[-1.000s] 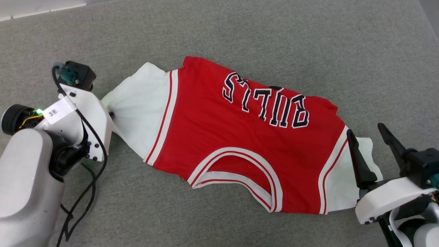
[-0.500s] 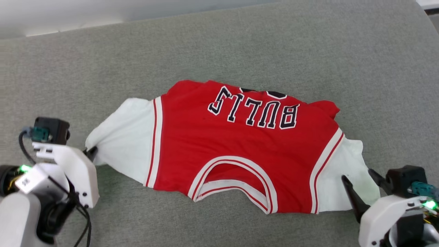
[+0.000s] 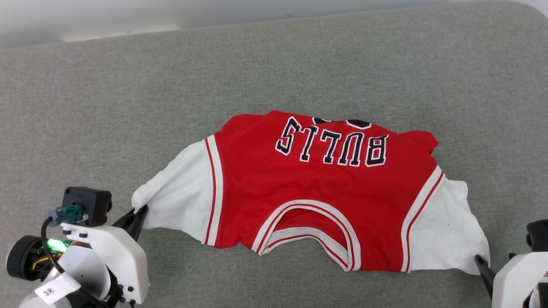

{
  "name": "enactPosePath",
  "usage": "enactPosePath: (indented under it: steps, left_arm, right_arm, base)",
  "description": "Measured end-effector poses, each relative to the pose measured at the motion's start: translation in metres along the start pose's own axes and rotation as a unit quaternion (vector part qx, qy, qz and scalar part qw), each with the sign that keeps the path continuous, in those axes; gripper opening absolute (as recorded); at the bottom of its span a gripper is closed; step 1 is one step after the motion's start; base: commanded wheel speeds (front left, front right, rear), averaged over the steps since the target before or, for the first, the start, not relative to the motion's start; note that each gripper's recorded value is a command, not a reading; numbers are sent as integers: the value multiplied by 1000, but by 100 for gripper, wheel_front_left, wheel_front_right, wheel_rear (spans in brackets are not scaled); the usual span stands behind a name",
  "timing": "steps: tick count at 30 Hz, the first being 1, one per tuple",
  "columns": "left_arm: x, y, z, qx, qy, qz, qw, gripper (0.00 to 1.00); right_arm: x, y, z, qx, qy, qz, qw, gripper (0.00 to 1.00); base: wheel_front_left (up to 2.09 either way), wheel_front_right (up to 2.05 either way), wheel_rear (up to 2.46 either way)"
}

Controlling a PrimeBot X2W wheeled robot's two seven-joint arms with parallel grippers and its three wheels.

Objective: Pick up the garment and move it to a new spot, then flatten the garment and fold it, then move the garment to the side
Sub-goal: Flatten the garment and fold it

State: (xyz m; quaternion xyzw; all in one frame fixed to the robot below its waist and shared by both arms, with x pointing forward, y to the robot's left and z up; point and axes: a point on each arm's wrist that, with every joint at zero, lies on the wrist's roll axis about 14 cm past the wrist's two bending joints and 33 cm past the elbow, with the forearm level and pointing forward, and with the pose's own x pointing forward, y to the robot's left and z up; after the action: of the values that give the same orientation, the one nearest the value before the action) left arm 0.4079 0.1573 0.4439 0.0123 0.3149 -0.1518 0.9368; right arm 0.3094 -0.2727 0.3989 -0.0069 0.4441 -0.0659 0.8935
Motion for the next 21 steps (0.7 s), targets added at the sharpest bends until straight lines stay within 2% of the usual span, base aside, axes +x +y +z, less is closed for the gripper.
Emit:
enactPosePath:
  steps: [8,16,17,19,21]
  left_arm:
    - [-3,-9,-1,4,-2,-10,1000,0]
    - [-2,-8,-3,7,3,-12,1000,0]
    - [-1,-8,-4,6,4,-11,1000,0]
    - [-1,-7,-3,6,4,-11,1000,0]
    - [-1,-6,-3,2,3,-11,1000,0]
  right_arm:
    - [21,10,-21,9,46,16,999,100]
    - [35,24,-37,-8,78,36,996,100]
    - [37,25,-38,-12,81,38,996,97]
    - [39,28,-40,-17,86,44,995,0]
    - [41,33,-41,-17,88,53,995,0]
  base:
    - [0,0,0]
    - [0,0,0]
    - [0,0,0]
    - [0,0,0]
    - [0,0,0]
